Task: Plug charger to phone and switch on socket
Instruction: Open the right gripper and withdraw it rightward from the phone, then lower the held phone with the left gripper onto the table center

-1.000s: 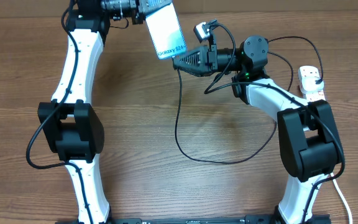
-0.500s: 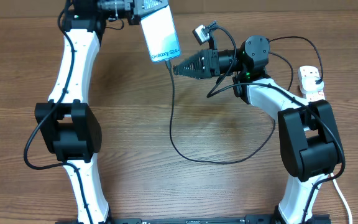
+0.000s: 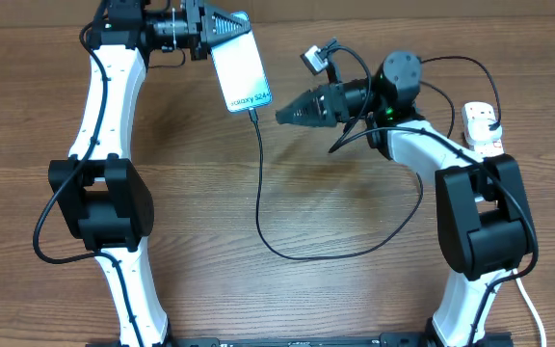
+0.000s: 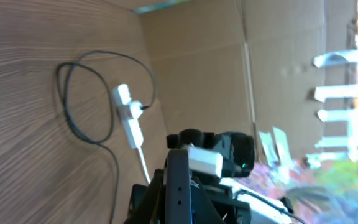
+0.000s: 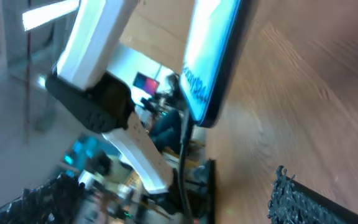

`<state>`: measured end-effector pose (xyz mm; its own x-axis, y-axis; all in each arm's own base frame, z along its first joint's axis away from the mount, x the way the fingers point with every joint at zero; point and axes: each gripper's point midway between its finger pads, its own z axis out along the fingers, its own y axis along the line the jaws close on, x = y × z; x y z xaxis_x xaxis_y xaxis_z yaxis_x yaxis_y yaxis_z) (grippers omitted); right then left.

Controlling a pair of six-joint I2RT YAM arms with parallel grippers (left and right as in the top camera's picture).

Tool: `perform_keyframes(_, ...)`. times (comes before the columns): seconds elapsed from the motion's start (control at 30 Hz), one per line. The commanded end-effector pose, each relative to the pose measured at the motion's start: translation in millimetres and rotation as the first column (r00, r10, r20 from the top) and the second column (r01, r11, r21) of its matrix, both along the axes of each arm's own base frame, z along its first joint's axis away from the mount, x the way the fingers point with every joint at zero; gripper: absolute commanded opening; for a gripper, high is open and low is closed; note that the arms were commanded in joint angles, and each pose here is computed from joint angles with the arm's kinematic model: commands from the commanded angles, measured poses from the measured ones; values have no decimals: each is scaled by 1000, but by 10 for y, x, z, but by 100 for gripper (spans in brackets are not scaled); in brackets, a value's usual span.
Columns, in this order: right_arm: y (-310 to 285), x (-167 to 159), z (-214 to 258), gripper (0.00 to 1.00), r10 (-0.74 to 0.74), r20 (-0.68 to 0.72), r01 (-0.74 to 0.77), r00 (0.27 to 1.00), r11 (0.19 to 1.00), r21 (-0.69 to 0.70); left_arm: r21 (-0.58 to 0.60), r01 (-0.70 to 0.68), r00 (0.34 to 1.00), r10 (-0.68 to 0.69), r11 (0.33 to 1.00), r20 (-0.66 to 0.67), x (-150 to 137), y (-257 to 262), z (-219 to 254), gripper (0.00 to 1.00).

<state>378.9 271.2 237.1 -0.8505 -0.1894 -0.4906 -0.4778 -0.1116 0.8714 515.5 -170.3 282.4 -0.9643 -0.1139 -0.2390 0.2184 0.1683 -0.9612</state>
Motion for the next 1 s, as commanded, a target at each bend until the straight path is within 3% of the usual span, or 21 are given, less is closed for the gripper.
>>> perform_keyframes(0.0,-145,254,-89,100,-119,-93,118,989,993,-18,64,-47,997,43,997,59,71,64,-61,4)
perform_keyframes(0.3,-561,728,-796,100,-437,-209,392,875,893,-222,128,-62,998,61,990,11,17,78,-244,4)
perform_keyframes(0.47,-789,828,-1360,100,-614,-157,498,773,742,-450,267,-77,996,88,960,-28,-56,39,-540,4)
perform_keyframes(0.7,-930,852,-1591,100,-672,-83,529,736,647,-548,425,-22,998,42,905,-38,-245,-189,-848,4)
perform_keyframes(0.97,-1235,897,-1762,100,-730,48,533,681,450,-716,556,21,998,18,831,-65,-391,-431,-1141,4)
